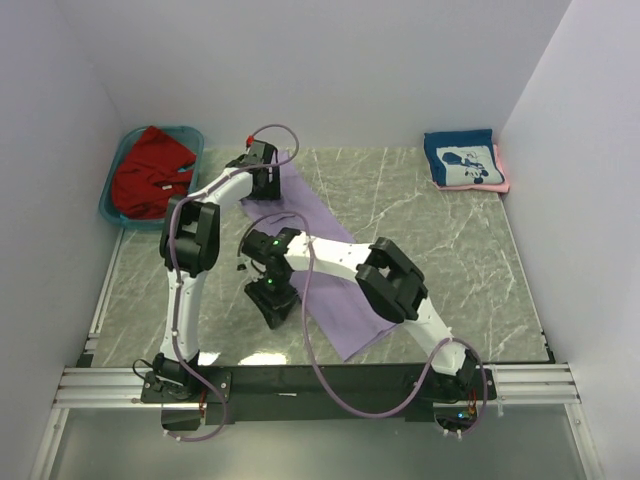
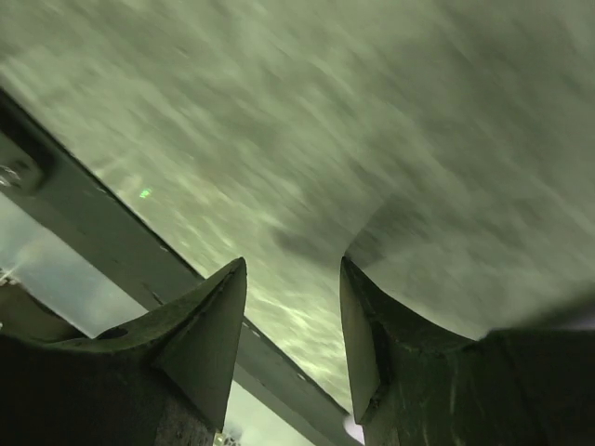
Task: Fold and stack the t-shirts
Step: Fold the tshirt
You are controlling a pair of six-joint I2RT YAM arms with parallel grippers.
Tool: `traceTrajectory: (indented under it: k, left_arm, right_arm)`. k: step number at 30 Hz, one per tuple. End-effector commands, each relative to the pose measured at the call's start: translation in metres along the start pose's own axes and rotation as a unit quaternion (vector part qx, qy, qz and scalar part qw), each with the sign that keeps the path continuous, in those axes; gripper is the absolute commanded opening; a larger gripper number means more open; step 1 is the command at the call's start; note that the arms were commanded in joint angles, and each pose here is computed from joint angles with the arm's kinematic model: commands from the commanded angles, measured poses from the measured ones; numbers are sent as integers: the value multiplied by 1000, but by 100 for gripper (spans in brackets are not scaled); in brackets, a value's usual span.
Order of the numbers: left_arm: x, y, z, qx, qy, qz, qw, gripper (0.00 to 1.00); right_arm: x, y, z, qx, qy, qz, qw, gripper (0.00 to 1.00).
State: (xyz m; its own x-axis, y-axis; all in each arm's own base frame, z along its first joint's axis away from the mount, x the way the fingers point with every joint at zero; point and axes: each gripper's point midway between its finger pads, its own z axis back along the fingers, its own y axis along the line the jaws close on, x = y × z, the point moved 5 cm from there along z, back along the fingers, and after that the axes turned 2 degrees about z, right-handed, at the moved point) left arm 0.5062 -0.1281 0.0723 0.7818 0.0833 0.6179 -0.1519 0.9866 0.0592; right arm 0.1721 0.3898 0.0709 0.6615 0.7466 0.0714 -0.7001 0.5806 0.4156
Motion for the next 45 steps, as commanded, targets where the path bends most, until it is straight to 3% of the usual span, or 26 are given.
traceTrajectory:
  k: [1,6,14,16,20,27,38,45]
  left_arm:
    - [16,-13,-13,-30,-39,-35,998,94]
    - [55,-16,18,-44,-91,-4,995,99]
    - [106,-7,95,-59,-163,102,980,100]
    - [103,-5,106,-56,-154,128,978,100]
    - [86,-19,124,-85,-113,195,970,98]
    - [32,-48,108,-81,-45,184,979,86]
    - [-3,-68,46,-67,12,148,987,84]
    - [-12,-77,15,-68,25,112,991,86]
  right_arm:
    - [13,12,9,20,-15,4,1000,52]
    - [7,10,58,-17,-86,15,996,54]
    - [-56,-65,108,-132,-163,-82,974,61]
    - [-68,-84,123,-142,-188,-112,965,63]
    - [-97,-115,112,-155,-171,-147,962,62]
    - [-104,-120,93,-127,-147,-155,969,57]
    - [-110,-126,63,-125,-98,-177,971,56]
    - [-96,-90,35,-99,-57,-135,984,54]
